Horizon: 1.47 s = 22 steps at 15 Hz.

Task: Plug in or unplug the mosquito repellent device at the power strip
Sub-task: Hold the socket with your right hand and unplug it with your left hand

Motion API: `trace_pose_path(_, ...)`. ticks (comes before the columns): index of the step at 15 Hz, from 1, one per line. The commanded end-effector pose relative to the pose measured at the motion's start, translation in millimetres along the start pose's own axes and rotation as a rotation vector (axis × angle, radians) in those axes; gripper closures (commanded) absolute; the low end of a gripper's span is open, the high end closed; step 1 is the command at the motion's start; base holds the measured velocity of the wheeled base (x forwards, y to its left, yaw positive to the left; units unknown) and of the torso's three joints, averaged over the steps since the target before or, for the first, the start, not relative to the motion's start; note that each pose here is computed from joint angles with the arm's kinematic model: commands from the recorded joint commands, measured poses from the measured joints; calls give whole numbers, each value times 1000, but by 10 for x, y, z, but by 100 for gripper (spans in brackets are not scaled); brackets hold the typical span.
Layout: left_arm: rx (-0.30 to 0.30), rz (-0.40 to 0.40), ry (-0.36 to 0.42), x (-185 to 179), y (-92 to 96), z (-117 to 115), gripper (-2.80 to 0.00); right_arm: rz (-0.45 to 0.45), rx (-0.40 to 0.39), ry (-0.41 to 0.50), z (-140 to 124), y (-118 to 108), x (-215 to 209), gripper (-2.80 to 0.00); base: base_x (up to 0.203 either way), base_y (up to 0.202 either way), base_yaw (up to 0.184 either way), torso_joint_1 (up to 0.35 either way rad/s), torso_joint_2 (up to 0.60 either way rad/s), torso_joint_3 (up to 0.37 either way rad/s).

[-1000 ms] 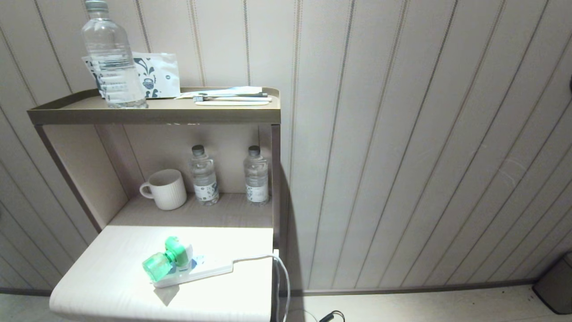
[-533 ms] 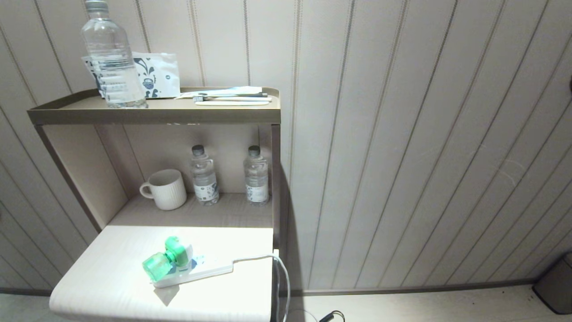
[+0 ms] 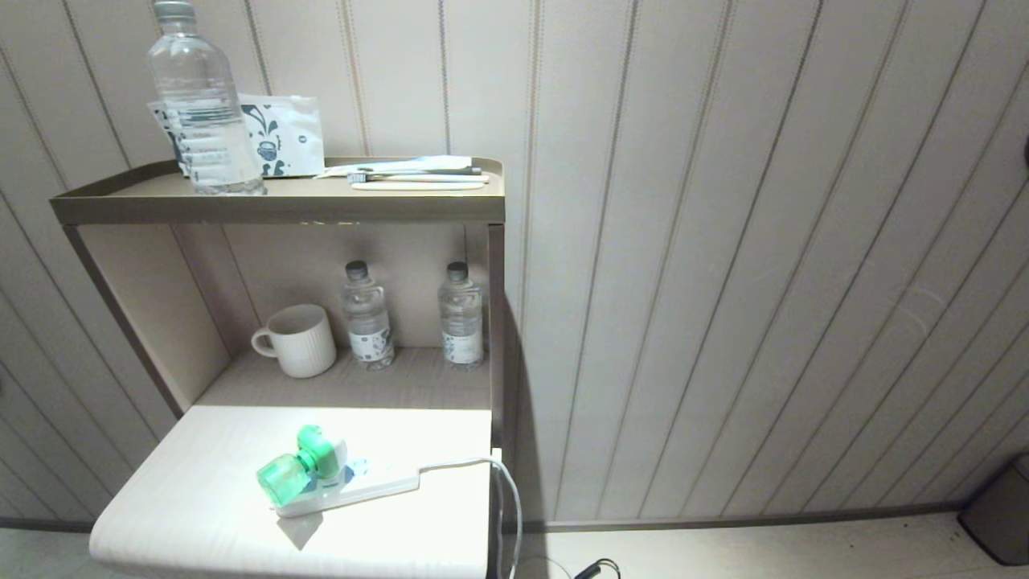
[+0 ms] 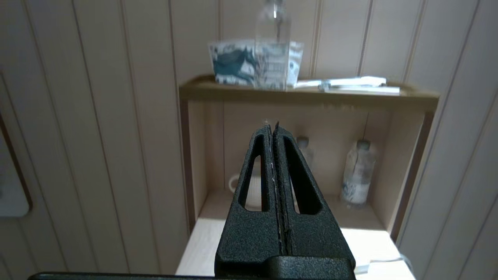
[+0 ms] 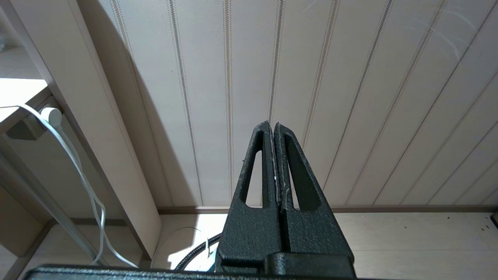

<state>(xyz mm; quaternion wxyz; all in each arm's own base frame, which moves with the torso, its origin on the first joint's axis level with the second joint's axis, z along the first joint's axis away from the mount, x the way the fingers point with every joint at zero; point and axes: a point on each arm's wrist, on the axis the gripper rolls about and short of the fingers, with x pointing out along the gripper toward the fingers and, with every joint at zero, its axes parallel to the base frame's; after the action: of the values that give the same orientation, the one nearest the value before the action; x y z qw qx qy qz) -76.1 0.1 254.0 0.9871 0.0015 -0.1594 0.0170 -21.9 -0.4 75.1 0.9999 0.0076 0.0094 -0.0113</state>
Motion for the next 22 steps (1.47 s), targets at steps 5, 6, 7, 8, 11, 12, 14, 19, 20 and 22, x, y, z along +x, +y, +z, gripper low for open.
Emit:
trace_pose_path(5, -7, -76, 412, 1196, -46, 623, 0, 1, -3, 1, 1, 0, 1, 0, 0, 0, 0, 0, 0, 0)
trace_pose_path(6, -21, -125, 522, 1365, -62, 566, 0, 1, -3, -1, 2, 0, 1, 0, 0, 0, 0, 0, 0, 0)
trace_pose_path(7, -35, -184, 629, 1527, -82, 491, 0, 1, -4, -1, 2, 0, 1, 0, 0, 0, 0, 0, 0, 0)
trace_pose_path(8, -40, -243, 730, 1683, -111, 406, 0, 1, -5, -1, 2, 0, 1, 0, 0, 0, 0, 0, 0, 0)
trace_pose_path(11, 46, -440, 1069, 2009, -246, 32, 0, 1, -5, -1, 2, 0, 1, 0, 0, 0, 0, 0, 0, 0)
trace_pose_path(12, 82, -489, 1131, 2106, -289, -81, 0, 1, -5, -1, 2, 0, 1, 0, 0, 0, 0, 0, 0, 0)
trace_pose_path(14, 134, -529, 1227, 2310, -383, -293, 0, 1, -5, -1, 5, 0, 0, 0, 0, 0, 0, 0, 0, 0)
trace_pose_path(19, 327, -513, 1312, 2789, -669, -815, 0, 1, -5, -2, 7, 0, -2, 0, 0, 0, 0, 0, 0, 0)
trace_pose_path(20, 352, -510, 1320, 2825, -731, -875, 0, 1, -6, 0, 8, 0, -1, 0, 0, 0, 0, 0, 0, 0)
trace_pose_path(22, 383, -520, 1326, 2835, -818, -913, 0, 1, -5, 1, 4, 0, 0, 0, 0, 0, 0, 0, 0, 0)
